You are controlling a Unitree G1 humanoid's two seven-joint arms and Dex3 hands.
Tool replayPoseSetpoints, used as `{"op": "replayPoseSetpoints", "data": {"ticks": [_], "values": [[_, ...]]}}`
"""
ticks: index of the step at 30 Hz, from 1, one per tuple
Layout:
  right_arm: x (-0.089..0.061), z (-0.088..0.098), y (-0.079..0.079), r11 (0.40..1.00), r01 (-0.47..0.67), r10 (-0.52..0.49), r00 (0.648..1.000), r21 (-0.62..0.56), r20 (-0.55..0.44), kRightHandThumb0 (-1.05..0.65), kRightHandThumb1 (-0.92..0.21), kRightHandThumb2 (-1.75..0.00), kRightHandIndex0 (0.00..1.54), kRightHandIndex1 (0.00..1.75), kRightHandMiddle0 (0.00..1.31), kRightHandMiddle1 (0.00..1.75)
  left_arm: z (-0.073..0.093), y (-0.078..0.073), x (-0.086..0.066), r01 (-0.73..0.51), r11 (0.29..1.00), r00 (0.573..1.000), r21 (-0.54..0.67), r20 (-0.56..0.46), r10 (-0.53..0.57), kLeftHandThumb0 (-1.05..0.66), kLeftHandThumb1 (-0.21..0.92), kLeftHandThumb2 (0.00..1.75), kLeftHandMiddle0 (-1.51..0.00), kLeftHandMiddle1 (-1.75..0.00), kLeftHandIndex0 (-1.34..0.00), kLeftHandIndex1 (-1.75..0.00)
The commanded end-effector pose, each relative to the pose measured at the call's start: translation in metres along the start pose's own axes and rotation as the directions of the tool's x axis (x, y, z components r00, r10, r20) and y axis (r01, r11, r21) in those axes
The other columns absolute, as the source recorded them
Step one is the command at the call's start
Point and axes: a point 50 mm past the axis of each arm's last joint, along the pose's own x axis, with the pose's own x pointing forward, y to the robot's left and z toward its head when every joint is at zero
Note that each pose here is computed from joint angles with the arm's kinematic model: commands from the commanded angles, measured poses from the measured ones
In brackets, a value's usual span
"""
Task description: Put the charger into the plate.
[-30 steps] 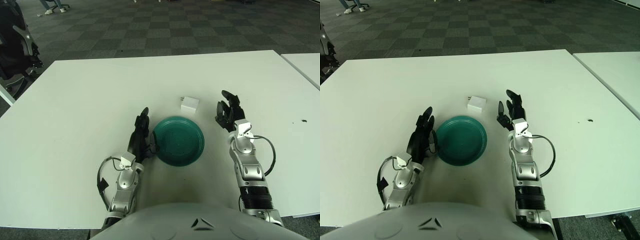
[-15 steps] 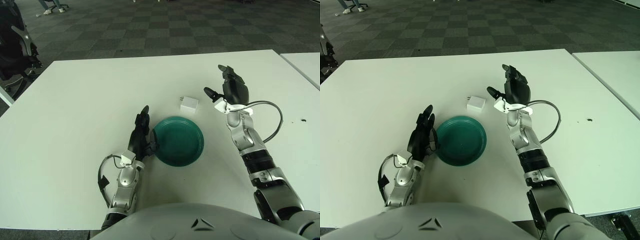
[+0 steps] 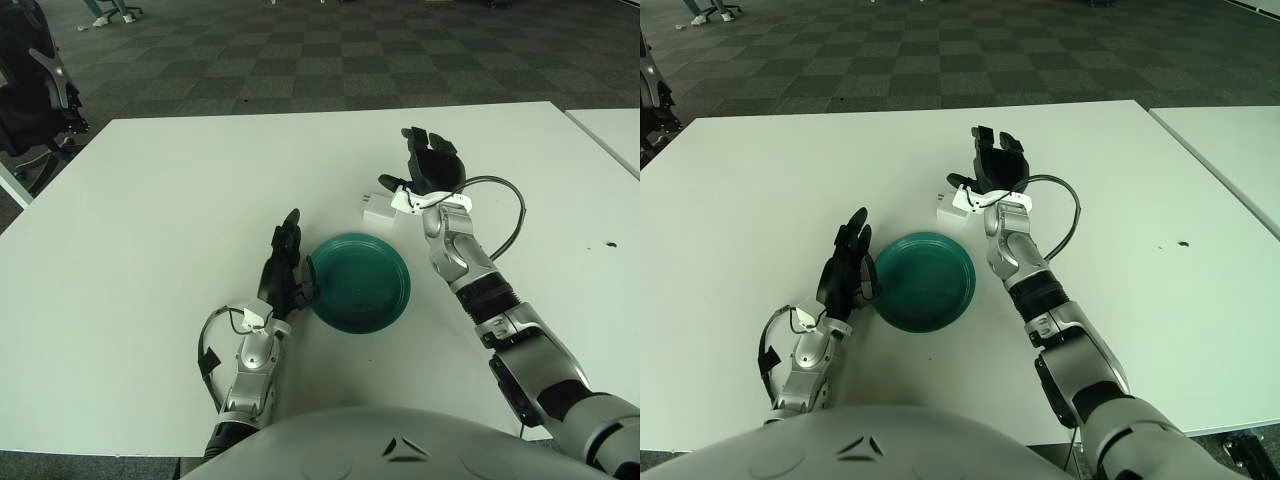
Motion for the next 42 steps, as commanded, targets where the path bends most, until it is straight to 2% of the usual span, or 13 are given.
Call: {"op": "replayPoseSetpoints", "data": {"ticks": [1, 7, 13, 23, 42], "values": [[0.007, 0.006, 0.001, 0.999, -0.012, 0.013, 1.0, -0.04, 0.021, -0.93, -0.92, -0.54, 0.21, 0.01, 0.0, 0.63, -0.015, 0.0, -0.009, -0.028, 0.999, 0.996, -0.022, -0.086, 0.026, -0.88, 0.92, 1.04, -0.14, 0.0, 0.0, -0.46], [0.013, 0.012, 0.01, 0.995, -0.067, 0.07, 0.997, -0.078, 0.036, -0.95, -0.92, -0.55, 0.21, 0.0, 0.0, 0.62, -0.016, -0.001, -0.01, -0.034, 0.999, 0.995, -0.017, -0.095, 0.032, -0.88, 0.92, 1.04, -0.14, 0.0, 0.0, -0.47], [0.011, 0.017, 0.016, 0.99, -0.101, 0.105, 0.993, -0.095, 0.044, -0.96, -0.92, -0.59, 0.21, 0.0, 0.0, 0.59, -0.015, -0.003, -0.011, -0.04, 0.999, 0.994, -0.018, -0.098, 0.038, -0.87, 0.92, 1.04, -0.14, 0.0, 0.0, -0.5], [0.002, 0.023, 0.026, 0.984, -0.141, 0.147, 0.988, -0.113, 0.051, -0.95, -0.92, -0.65, 0.21, 0.0, 0.0, 0.53, -0.016, -0.004, -0.01, -0.049, 0.999, 0.994, 0.01, -0.098, 0.049, -0.87, 0.92, 1.03, -0.15, -0.01, 0.0, -0.57], [-0.013, 0.02, 0.051, 0.97, -0.2, 0.21, 0.976, -0.137, 0.059, -0.94, -0.92, -0.71, 0.24, 0.01, 0.0, 0.52, -0.022, -0.001, -0.007, -0.085, 0.996, 0.989, -0.013, -0.124, 0.083, -0.86, 0.92, 1.04, -0.19, -0.01, 0.0, -0.68]]}}
